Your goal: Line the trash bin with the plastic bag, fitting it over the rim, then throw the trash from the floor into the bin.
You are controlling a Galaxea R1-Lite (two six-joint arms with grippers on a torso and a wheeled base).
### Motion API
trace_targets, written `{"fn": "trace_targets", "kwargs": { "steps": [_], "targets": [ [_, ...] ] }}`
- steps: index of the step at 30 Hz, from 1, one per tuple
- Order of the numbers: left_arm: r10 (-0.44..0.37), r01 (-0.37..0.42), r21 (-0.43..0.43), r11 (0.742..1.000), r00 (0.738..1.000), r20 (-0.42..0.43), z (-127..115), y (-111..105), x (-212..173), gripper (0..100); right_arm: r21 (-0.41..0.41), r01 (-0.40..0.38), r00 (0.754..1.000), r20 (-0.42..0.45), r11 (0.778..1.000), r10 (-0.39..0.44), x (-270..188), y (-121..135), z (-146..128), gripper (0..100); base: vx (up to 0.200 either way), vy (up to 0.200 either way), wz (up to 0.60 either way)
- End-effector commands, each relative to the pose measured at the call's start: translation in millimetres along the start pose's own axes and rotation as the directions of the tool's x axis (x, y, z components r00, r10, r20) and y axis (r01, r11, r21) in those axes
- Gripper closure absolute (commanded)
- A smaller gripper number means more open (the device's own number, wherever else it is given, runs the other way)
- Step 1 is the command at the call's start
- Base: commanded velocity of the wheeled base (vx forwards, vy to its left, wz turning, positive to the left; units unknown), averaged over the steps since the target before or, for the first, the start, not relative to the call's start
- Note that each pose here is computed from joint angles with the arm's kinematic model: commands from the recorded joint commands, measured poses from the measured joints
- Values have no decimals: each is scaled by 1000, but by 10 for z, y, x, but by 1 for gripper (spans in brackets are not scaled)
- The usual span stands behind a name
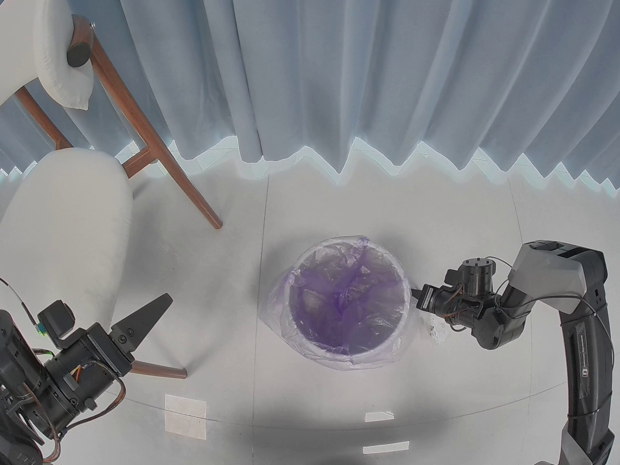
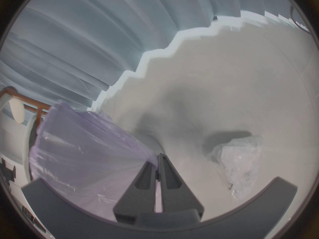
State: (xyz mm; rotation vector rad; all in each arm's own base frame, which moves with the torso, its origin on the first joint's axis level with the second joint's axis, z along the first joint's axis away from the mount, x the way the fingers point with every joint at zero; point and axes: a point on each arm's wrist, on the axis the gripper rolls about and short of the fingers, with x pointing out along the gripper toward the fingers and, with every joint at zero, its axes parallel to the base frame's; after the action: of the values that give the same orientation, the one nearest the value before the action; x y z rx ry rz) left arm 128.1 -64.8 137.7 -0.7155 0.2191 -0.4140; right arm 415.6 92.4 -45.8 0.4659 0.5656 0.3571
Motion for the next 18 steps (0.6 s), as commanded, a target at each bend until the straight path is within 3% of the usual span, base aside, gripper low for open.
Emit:
{"fn": "trace_targets", "kwargs": {
  "steps": [1,7,10,18],
  "targets": [
    [16,-15,17,1000,1000,-6,-24,25,-20,0,8,53,999,-2,999,-53,126,1,123,100,0,0,0],
    [30,-30,23,999,1000,7,-21,28,-22,0,11,66,998,-19,998,-66,202,28,226,100,0,0,0],
    [31,-32,23,999,999,8,-22,29,-26,0,16,90,994,-58,996,-89,225,29,200,100,0,0,0],
    [44,-45,21,999,999,28,7,46,-31,0,14,149,988,-50,989,-149,262,-10,129,100,0,0,0]
  ]
}}
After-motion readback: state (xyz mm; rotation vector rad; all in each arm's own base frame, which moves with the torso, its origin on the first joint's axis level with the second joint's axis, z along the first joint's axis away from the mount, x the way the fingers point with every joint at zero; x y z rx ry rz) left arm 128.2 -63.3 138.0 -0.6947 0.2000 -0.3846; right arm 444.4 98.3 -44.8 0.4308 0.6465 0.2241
